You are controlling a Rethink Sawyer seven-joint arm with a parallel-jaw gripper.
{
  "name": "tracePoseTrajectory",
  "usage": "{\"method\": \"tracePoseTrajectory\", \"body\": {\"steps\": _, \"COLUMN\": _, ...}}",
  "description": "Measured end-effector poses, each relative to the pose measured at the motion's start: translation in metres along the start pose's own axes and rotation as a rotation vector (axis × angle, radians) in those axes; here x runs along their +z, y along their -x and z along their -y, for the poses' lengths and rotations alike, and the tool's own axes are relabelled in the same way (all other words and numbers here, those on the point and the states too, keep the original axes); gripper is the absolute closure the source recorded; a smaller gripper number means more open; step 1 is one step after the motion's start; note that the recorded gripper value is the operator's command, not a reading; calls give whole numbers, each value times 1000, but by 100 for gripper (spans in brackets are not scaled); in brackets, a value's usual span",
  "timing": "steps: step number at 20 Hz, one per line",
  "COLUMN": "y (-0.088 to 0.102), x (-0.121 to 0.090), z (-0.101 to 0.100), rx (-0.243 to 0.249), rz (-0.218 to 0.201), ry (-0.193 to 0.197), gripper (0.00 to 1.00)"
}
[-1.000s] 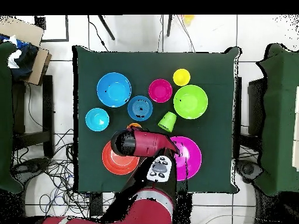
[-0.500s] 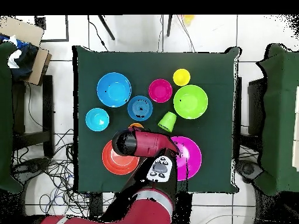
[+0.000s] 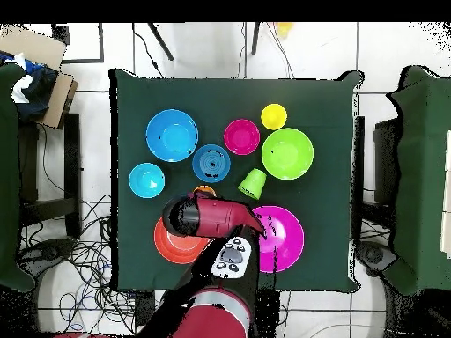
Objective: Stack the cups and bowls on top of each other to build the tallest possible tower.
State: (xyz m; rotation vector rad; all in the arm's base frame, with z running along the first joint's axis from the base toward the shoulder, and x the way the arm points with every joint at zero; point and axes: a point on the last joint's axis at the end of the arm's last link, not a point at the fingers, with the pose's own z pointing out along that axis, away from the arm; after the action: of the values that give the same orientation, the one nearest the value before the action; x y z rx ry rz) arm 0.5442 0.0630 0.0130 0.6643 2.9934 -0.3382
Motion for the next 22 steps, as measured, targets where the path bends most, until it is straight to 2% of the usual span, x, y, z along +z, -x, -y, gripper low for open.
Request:
{"method": "tracePoseTrajectory", "body": {"steps": 5, "y": 5, "x": -12, "z": -6, "rx": 6, "rz": 21, "ry": 11, "gripper": 0}}
{"method": "tracePoseTrajectory", "body": {"steps": 12, "y": 19, "x": -39, "z": -7, "rx": 27, "rz": 65, "ry": 24, "gripper": 0}}
{"method": "tracePoseTrajectory", "body": {"steps": 22, "y": 26, "x": -62, "z": -4, "rx": 40, "rz": 90, "ry": 36, "gripper": 0}}
